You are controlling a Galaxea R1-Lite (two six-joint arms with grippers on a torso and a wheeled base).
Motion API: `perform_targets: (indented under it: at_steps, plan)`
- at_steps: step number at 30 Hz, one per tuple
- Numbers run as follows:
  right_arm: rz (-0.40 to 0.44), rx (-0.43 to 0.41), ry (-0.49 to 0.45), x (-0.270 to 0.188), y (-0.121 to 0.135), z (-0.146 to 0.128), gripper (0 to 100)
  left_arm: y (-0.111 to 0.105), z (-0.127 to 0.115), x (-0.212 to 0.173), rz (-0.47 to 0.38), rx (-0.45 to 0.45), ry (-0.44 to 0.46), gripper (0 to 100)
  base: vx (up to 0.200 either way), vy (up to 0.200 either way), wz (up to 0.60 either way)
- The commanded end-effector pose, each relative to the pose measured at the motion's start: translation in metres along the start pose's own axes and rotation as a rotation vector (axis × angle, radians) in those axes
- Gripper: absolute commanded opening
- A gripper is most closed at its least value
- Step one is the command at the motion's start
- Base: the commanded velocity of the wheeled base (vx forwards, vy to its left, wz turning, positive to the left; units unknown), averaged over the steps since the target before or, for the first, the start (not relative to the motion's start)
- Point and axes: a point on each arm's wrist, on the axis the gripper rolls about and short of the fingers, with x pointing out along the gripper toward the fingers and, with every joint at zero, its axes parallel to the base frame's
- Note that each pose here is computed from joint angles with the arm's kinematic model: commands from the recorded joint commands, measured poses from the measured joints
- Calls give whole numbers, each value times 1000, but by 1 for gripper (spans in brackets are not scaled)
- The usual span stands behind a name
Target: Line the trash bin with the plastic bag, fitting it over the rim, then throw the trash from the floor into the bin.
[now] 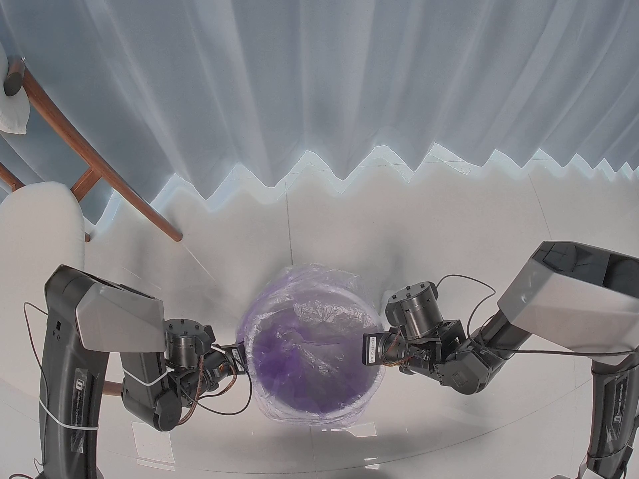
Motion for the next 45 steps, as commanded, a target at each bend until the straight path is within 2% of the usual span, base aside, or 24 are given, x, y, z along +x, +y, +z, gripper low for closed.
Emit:
perform_targets:
  at_steps: [1, 3, 4, 12, 16, 23, 26, 35, 36, 37, 41, 42, 43, 45]
  plan:
    - [10, -5, -3, -2, 3, -1, 0, -6, 0, 3, -18, 7, -7, 0, 0, 0, 0]
    - [11, -6, -3, -2, 3, -1, 0, -6, 0, 1, -15, 7, -5, 0, 0, 0, 0]
    - [11, -6, -3, -2, 3, -1, 0, -5, -1, 0, -13, 7, -1, 100, 0, 0, 0]
    - [12, -2, -14, -1, 3, 2, 0, -4, -3, -19, 5, 0, 36, 100, 0, 0, 0]
    - [6, -2, -12, -1, 1, 2, 0, -5, -5, -55, 24, 1, 95, 100, 0, 0, 0]
    - [-7, 25, -14, 4, -2, 2, 0, -14, 14, -99, 0, 1, 50, 100, 0, 0, 0]
    - [-43, 100, -49, 11, 1, 8, 0, -23, 27, -110, -35, 12, -6, 100, 0, 0, 0]
    - [-97, 171, -125, 7, 1, 22, 0, -27, 34, -120, -43, 15, -45, 100, 0, 0, 0]
    - [-99, 212, -140, 9, 0, 26, 0, -27, 34, -125, -44, 15, -49, 100, 0, 0, 0]
    - [-98, 215, -142, 9, 0, 26, 0, -28, 34, -125, -45, 16, -49, 100, 0, 0, 0]
    - [-103, 366, -190, 11, 5, 32, 0, -29, 28, -131, -39, 19, -23, 100, 0, 0, 0]
    - [-103, 366, -190, 11, 5, 32, 0, -29, 28, -131, -39, 19, -23, 100, 0, 0, 0]
    - [-96, 421, -194, 11, 11, 29, 0, -29, 27, -131, -33, 17, -22, 100, 0, 0, 0]
    - [-106, 455, -193, 14, 16, 22, 0, -31, 26, -130, -37, 19, -19, 100, 0, 0, 0]
